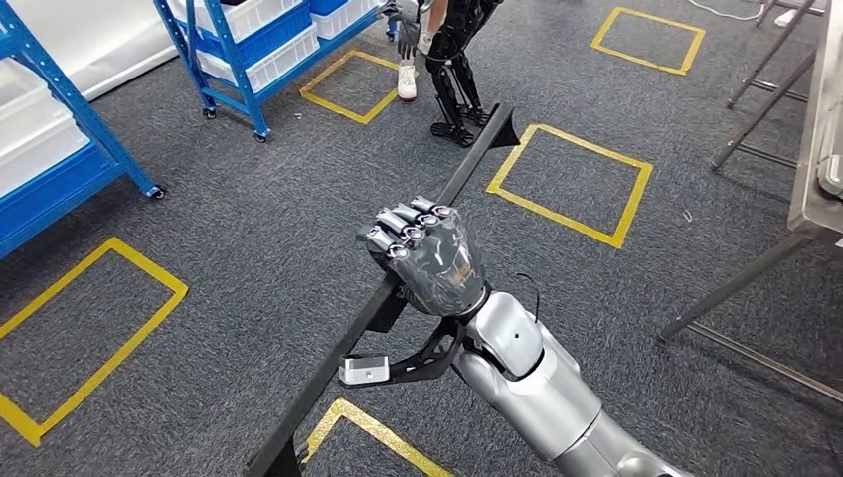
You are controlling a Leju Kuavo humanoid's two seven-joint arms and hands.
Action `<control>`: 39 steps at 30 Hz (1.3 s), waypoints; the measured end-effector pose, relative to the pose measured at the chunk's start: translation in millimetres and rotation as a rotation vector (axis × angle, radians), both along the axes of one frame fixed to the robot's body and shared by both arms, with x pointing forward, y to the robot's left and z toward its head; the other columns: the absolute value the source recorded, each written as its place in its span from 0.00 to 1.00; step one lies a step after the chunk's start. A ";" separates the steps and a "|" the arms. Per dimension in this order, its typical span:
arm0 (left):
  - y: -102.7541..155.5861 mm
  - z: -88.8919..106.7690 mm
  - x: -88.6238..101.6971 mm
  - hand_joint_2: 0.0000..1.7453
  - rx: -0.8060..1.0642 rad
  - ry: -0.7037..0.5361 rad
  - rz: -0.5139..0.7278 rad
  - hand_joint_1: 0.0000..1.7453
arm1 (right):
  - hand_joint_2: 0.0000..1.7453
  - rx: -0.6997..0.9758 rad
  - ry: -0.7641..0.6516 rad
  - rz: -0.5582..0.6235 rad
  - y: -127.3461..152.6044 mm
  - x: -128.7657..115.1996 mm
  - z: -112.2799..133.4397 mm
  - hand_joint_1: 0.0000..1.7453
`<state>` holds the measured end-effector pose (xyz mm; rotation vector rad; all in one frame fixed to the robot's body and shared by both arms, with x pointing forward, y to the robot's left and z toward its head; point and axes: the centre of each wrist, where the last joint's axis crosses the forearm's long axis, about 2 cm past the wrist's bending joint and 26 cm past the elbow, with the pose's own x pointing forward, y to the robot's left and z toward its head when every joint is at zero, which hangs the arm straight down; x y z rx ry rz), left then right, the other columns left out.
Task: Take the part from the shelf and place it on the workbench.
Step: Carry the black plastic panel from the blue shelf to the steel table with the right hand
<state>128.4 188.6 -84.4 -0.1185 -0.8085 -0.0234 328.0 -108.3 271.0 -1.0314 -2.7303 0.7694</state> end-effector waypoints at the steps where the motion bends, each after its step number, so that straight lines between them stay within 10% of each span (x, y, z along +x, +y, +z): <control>1: 0.1 -0.1 -0.3 1.00 0.000 0.001 -0.002 0.00 | 1.00 0.000 -0.002 -0.001 -0.5 0.0 0.2 1.00; 39: 10.4 -6.0 -14.7 1.00 0.039 -0.040 -0.029 0.00 | 1.00 0.025 -0.025 -0.019 -17.3 -16.3 -7.1 1.00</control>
